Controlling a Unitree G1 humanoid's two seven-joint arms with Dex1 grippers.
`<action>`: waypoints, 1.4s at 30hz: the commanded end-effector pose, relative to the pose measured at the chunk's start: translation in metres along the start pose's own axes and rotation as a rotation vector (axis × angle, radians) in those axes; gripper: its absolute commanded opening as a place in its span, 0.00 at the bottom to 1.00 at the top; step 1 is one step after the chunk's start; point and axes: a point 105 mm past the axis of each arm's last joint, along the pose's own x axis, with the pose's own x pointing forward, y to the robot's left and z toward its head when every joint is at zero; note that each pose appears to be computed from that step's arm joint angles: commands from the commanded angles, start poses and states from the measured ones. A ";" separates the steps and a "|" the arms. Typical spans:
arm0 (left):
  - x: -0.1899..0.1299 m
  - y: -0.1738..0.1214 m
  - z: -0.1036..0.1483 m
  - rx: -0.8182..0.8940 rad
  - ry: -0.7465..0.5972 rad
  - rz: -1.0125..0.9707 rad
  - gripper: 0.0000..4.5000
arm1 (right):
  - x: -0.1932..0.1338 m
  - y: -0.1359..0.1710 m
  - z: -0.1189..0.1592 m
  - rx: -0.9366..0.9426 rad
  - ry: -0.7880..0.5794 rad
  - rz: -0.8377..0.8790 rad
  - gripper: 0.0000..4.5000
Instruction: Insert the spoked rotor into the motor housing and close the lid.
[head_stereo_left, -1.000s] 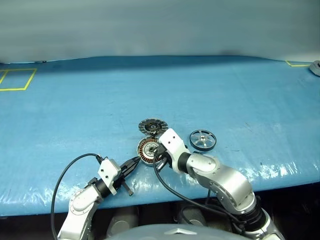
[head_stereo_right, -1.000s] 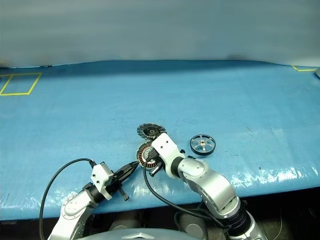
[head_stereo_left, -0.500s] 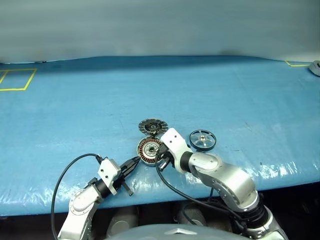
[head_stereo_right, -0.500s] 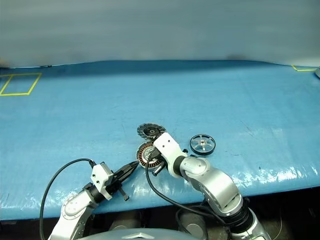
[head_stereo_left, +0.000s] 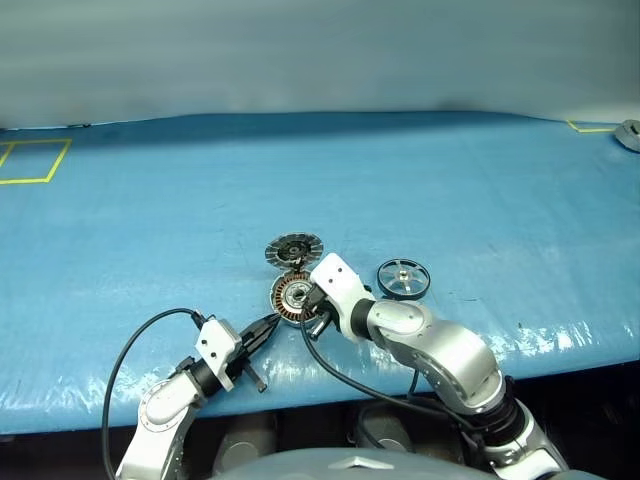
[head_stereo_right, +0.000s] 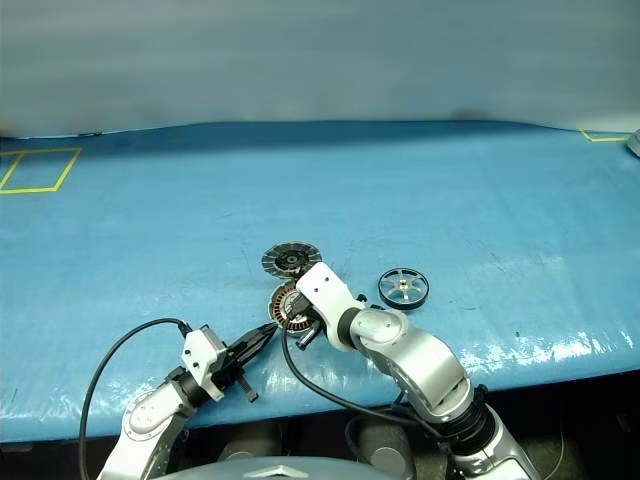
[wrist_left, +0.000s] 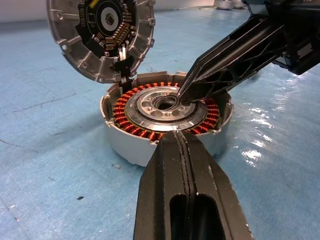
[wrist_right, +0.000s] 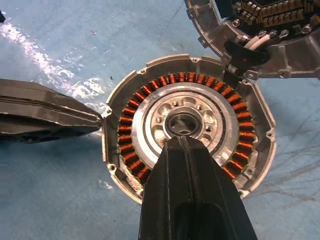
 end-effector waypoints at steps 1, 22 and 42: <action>-0.001 -0.005 -0.006 -0.015 0.021 -0.014 0.00 | -0.002 0.004 0.015 -0.009 -0.098 0.017 0.00; -0.001 -0.007 -0.012 -0.034 0.030 -0.018 0.00 | -0.008 0.000 0.000 0.020 -0.034 0.011 0.00; -0.002 -0.011 -0.015 -0.049 0.030 -0.030 0.00 | -0.002 -0.011 0.010 0.064 -0.103 -0.083 0.00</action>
